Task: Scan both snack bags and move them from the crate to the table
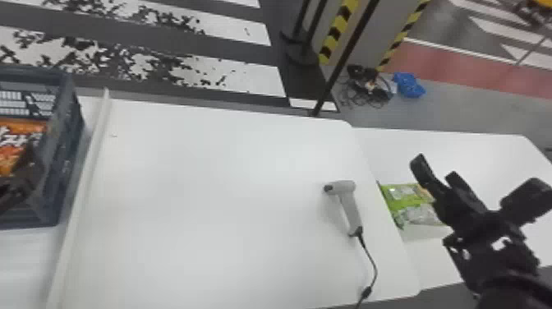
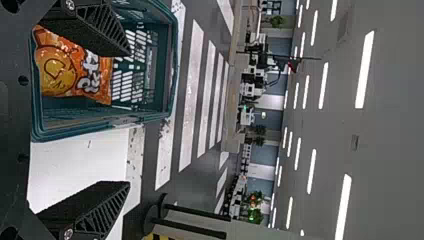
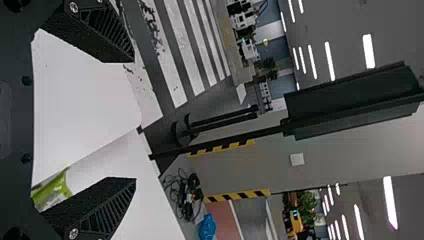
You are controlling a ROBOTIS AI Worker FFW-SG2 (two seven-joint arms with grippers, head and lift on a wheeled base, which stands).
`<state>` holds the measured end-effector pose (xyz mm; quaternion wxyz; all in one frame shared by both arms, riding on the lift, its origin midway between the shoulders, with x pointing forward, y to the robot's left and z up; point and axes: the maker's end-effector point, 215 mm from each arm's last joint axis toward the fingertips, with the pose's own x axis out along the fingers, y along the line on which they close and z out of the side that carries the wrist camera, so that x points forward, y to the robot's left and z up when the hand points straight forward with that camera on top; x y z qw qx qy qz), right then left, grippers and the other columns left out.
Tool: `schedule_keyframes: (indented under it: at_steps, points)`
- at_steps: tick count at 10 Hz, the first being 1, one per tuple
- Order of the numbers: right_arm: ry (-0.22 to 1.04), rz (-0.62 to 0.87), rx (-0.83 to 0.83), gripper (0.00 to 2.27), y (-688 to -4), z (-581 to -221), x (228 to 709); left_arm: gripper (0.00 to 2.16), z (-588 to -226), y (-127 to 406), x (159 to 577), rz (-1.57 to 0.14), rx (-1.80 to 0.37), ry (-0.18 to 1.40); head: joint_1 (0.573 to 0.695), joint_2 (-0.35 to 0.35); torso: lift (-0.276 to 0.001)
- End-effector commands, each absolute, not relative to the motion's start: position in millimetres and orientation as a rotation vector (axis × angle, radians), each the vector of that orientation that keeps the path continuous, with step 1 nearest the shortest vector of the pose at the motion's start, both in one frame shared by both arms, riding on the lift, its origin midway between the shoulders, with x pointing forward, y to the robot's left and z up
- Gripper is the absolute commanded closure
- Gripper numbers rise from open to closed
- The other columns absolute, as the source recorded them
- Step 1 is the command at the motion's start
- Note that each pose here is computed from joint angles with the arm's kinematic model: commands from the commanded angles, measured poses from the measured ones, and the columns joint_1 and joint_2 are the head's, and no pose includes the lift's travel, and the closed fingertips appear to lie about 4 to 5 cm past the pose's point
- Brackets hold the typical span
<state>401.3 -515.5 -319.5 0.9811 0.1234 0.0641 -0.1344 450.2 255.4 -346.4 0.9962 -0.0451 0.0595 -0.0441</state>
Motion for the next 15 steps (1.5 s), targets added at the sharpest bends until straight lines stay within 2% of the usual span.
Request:
schedule_keyframes:
  at_steps: [1,4,8,11,12,14,15]
  points:
    - [0.084,-0.169,0.191,0.1,-439,-305,417,0.08,-345,253,450,-0.091,-0.092,0.117,0.695,-0.349,-0.088]
    - [0.078,-0.05,0.11,0.1,-332,-325,430,0.1,-347,254,449,-0.089,-0.091,0.122,0.695,-0.173,-0.088]
    - [-0.015,0.006,0.085,0.11,-259,-335,421,0.13,-348,254,448,-0.086,-0.088,0.123,0.695,-0.045,-0.088]
    - [-0.05,0.018,0.092,0.11,-236,-342,413,0.13,-347,255,447,-0.085,-0.066,0.128,0.695,0.004,-0.088]
    - [-0.045,0.019,0.093,0.11,-235,-344,413,0.14,-353,253,445,-0.109,-0.034,0.182,0.695,0.018,-0.088]
    - [-0.05,0.023,0.094,0.11,-233,-343,413,0.15,-322,285,450,-0.083,0.021,0.147,0.695,0.023,-0.088]
    - [-0.05,0.025,0.094,0.11,-232,-343,413,0.14,-318,306,457,-0.08,0.073,0.172,0.695,0.042,-0.088]
